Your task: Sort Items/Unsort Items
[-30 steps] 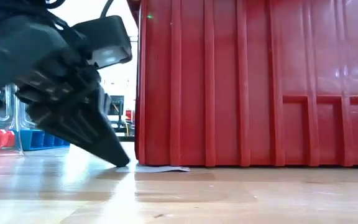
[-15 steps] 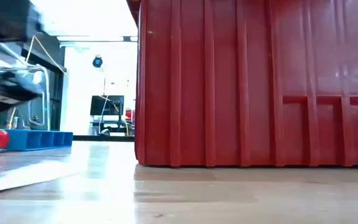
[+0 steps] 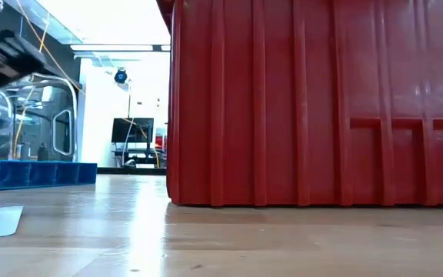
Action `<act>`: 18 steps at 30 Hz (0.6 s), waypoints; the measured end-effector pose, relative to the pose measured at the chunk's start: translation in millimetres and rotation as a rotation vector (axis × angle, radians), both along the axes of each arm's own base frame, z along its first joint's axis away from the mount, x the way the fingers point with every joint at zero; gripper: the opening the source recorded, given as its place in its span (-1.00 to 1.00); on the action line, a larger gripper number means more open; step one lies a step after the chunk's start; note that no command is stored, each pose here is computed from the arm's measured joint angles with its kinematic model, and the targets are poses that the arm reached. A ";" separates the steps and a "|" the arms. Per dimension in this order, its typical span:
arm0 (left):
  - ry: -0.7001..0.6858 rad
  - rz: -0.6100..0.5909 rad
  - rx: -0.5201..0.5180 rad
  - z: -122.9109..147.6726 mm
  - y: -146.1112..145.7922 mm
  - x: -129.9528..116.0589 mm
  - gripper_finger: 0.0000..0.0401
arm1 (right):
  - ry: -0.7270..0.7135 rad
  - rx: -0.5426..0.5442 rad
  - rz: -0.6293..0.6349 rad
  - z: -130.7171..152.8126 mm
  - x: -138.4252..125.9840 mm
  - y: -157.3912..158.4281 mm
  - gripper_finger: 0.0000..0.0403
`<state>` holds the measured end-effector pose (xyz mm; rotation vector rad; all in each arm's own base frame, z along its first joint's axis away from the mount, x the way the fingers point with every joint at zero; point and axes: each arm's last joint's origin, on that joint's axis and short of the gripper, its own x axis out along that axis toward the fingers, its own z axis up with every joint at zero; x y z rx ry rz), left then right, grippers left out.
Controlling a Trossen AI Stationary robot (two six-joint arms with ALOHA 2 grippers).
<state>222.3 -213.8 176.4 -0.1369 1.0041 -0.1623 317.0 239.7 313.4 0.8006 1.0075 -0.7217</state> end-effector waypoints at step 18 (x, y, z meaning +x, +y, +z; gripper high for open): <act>-0.054 -0.561 0.154 16.6 -22.8 -14.6 -0.38 | -0.038 -0.029 0.158 8.4 -3.1 4.7 -1.00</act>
